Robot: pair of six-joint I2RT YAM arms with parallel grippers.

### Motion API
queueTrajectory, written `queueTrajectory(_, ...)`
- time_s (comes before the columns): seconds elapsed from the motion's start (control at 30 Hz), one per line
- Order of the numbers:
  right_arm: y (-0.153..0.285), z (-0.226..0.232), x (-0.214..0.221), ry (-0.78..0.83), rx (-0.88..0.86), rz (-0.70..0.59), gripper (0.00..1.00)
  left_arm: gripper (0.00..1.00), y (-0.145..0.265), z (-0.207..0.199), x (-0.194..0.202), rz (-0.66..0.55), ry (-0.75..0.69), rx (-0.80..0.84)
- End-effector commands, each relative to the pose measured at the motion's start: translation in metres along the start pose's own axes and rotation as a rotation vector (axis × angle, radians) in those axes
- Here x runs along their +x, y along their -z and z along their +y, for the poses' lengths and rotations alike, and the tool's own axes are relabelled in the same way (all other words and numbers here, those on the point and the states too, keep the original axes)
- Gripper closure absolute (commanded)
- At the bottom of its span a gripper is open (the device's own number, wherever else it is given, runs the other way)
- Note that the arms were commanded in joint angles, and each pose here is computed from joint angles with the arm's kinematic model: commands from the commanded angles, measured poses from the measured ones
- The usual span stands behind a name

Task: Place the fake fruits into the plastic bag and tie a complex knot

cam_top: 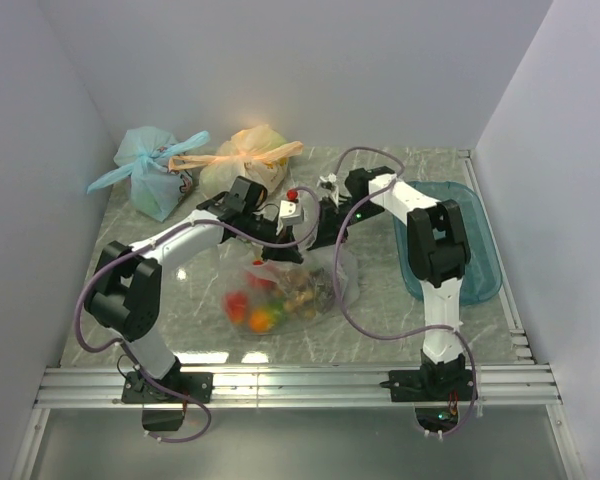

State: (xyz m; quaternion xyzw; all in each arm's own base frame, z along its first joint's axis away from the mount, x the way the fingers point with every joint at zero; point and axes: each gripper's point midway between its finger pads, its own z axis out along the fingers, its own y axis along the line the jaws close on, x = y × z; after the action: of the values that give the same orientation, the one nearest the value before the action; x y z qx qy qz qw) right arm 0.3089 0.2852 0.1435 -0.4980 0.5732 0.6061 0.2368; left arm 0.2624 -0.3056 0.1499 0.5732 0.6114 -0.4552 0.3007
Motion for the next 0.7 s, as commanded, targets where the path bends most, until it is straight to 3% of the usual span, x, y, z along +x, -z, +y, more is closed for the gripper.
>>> queueTrajectory(0.0,0.009,0.043,-0.012,-0.133,-0.034,-0.052,1.00,0.91,0.003,0.002,-0.013,-0.037,-0.046,-0.025)
queueTrajectory(0.17,0.013,0.071,-0.023,-0.260,-0.022,-0.027,1.00,0.92,0.003,0.014,-0.008,-0.026,-0.004,-0.106)
queueTrajectory(0.23,0.016,0.075,-0.027,-0.382,0.008,0.004,1.00,0.92,0.003,0.015,-0.009,-0.033,-0.002,-0.109)
queueTrajectory(0.27,0.017,0.051,-0.015,-0.578,0.137,0.065,1.00,0.92,0.003,0.013,-0.010,-0.036,0.000,-0.104)
queueTrajectory(0.3,0.016,0.030,-0.010,-0.650,0.281,0.080,1.00,0.92,0.003,0.011,-0.009,-0.041,0.001,-0.100)
queueTrajectory(0.37,0.032,0.010,-0.039,-0.530,0.482,-0.009,1.00,0.91,0.004,0.010,-0.015,-0.060,-0.014,-0.103)
queueTrajectory(0.57,0.035,0.004,-0.052,-0.663,0.618,-0.150,1.00,0.92,0.009,0.010,-0.017,-0.060,-0.008,-0.140)
queueTrajectory(0.67,0.042,-0.006,-0.022,-0.791,0.758,-0.177,1.00,0.94,0.009,0.013,-0.011,-0.030,-0.019,-0.187)
